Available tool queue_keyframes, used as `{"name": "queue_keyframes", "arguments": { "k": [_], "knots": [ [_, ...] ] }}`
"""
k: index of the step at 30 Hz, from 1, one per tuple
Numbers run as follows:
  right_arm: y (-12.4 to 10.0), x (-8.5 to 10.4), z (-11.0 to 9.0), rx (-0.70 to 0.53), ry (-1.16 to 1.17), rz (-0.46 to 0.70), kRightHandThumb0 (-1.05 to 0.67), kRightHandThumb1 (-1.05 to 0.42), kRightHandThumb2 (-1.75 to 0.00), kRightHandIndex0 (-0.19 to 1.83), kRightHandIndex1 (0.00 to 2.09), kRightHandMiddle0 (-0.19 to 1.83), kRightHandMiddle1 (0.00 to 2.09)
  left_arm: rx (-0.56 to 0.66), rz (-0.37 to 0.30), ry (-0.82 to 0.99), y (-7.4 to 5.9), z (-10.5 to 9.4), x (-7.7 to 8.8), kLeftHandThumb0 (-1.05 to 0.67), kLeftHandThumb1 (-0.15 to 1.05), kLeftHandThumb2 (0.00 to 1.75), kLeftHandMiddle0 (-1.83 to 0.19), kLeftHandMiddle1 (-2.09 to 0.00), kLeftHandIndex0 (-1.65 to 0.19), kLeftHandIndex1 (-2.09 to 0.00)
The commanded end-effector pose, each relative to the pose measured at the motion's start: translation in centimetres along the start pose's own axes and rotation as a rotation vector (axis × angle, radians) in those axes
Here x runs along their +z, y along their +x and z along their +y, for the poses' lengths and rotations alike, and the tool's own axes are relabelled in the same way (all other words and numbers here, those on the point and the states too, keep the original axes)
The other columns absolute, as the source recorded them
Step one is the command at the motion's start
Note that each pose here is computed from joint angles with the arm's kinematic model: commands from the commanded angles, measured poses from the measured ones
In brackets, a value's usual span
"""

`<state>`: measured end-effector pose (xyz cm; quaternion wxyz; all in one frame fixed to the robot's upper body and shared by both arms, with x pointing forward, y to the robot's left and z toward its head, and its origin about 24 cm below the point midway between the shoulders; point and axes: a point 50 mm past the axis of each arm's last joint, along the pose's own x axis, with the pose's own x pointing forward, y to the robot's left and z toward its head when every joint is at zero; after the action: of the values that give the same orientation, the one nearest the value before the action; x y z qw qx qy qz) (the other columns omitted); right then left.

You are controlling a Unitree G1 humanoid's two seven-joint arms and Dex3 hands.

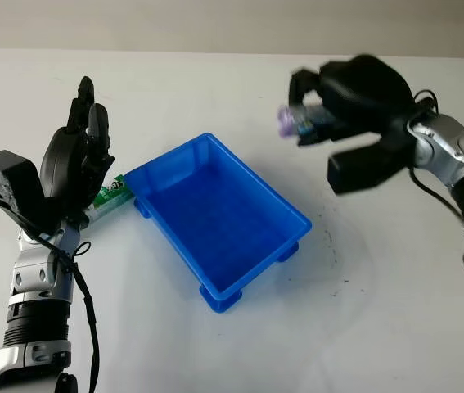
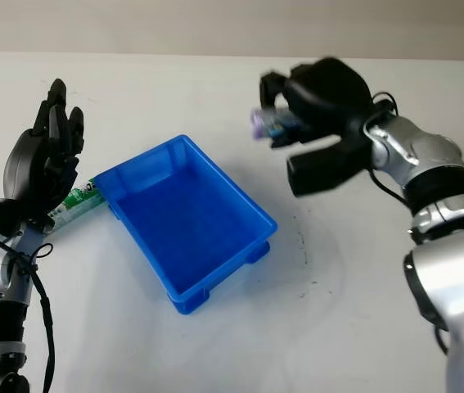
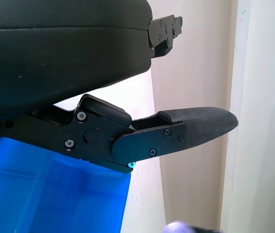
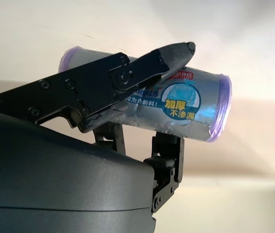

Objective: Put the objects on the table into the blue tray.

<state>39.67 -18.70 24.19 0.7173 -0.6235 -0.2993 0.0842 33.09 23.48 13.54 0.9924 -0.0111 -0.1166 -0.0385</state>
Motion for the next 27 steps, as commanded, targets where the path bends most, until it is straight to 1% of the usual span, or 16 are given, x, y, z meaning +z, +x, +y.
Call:
{"name": "queue_keyframes", "arguments": {
  "k": [1,4,7,10,15,18,24,27],
  "knots": [
    [0.7,1.2,-1.0,-0.060,0.065,-0.060,-0.39,-1.05,-0.11,1.06,2.09,0.88,2.09,0.001,-0.022,0.006,0.1,0.1,0.5,-0.82,1.05,0.63,0.19,0.00,0.19,0.00],
    [1.0,2.6,-1.0,-0.069,0.146,-0.122,-0.38,-1.05,-0.10,1.10,2.09,0.94,2.09,0.001,-0.021,0.006,0.1,0.0,0.5,-0.83,1.05,0.63,0.19,0.00,0.19,0.00],
    [1.2,4.1,-0.7,-0.040,0.236,-0.188,-0.37,-1.05,-0.12,1.10,2.09,0.95,2.09,0.003,-0.024,0.002,0.1,0.0,0.5,-0.82,1.05,0.63,0.19,0.00,0.19,0.00],
    [1.1,5.1,-0.2,0.007,0.288,-0.226,-0.38,-1.05,-0.17,1.11,2.09,0.96,2.09,0.004,-0.024,0.004,0.1,0.0,0.5,-0.83,1.05,0.63,0.19,0.00,0.19,0.00],
    [0.5,6.6,0.7,0.098,0.327,-0.279,-0.36,-1.05,-0.14,1.12,2.09,0.94,2.09,0.004,-0.024,0.002,0.0,-0.1,0.4,-0.83,1.05,0.63,0.19,0.00,0.19,0.00],
    [0.0,7.1,1.3,0.167,0.354,-0.311,-0.37,-1.05,-0.15,1.12,2.09,0.92,2.09,0.005,-0.023,0.001,0.0,-0.1,0.4,-0.83,1.05,0.63,0.19,0.00,0.19,0.00],
    [-0.5,7.6,2.3,0.294,0.388,-0.326,-0.39,-1.05,-0.14,1.10,2.09,0.87,2.09,0.006,-0.023,0.001,0.0,-0.1,0.4,-0.83,1.05,0.62,0.19,0.00,0.19,0.00],
    [-0.7,7.6,2.7,0.351,0.398,-0.323,-0.41,-1.05,-0.15,1.01,2.09,0.77,2.09,0.007,-0.023,0.000,0.0,-0.1,0.4,-0.83,1.05,0.62,0.19,0.00,0.19,0.00]
  ]
}}
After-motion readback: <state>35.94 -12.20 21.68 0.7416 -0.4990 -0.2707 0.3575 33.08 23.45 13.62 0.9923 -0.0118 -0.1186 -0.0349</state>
